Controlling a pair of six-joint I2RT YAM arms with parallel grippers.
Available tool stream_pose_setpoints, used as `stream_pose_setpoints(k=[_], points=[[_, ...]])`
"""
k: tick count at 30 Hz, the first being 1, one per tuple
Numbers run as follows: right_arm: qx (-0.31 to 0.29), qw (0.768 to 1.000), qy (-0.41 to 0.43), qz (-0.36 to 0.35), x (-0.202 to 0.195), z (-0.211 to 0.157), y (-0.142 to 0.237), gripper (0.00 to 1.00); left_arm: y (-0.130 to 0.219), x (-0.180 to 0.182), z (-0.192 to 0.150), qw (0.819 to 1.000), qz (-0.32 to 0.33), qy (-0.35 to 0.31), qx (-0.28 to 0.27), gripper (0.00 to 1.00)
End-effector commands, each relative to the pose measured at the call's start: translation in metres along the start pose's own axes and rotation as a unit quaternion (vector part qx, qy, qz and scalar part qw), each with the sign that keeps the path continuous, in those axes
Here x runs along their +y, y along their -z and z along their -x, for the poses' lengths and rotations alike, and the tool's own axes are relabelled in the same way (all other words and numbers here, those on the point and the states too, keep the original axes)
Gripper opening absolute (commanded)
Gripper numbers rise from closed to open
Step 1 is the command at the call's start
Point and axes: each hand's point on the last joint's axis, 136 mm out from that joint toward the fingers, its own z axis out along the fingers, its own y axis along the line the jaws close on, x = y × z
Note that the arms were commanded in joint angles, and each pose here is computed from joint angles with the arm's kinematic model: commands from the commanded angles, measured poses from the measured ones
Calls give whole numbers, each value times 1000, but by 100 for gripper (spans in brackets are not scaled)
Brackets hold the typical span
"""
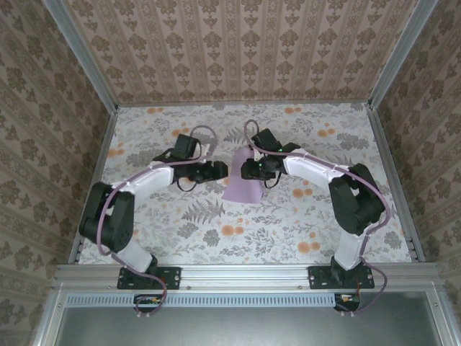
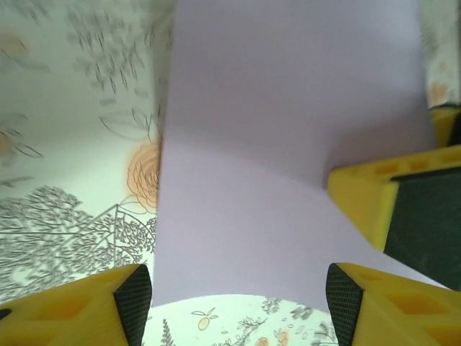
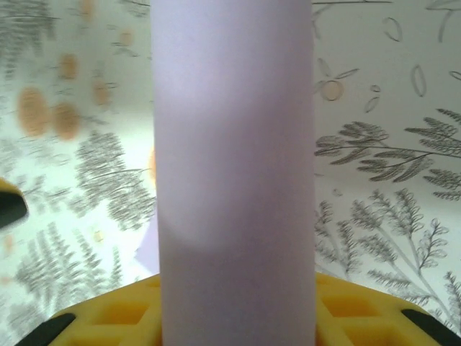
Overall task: Fold a paper plane with a square sheet of paper (fold left side to right side)
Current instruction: Pick up the square sheet of paper from the center of the table, then place a square sheet of paper at the center of the table.
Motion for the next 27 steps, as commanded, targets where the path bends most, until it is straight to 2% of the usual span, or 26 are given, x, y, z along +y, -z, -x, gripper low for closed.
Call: stream_pose_setpoints(k=[1,6,10,15,22,24,27], points=[[-35,994,44,90,37,11,38,36,35,-15,19,997,-45,-36,-53,72],[-80,973,88,198,76,18,97,35,86,-49,34,983,-124,-76,-111,83],[-110,947,131,273,107,17,150,34,125,-89,38,960,-201,-131,-147,92],[-135,909,182,351,143,10,213,34,161,-131,33,930,-266,-198,-161,98],[-162,862,224,426,176,3,274,34,178,-161,25,909,-306,-235,-155,100],[-171,855,228,433,179,3,281,34,179,-169,22,904,-317,-245,-150,100],[-174,859,224,427,177,4,279,34,183,-184,16,891,-336,-269,-145,99]])
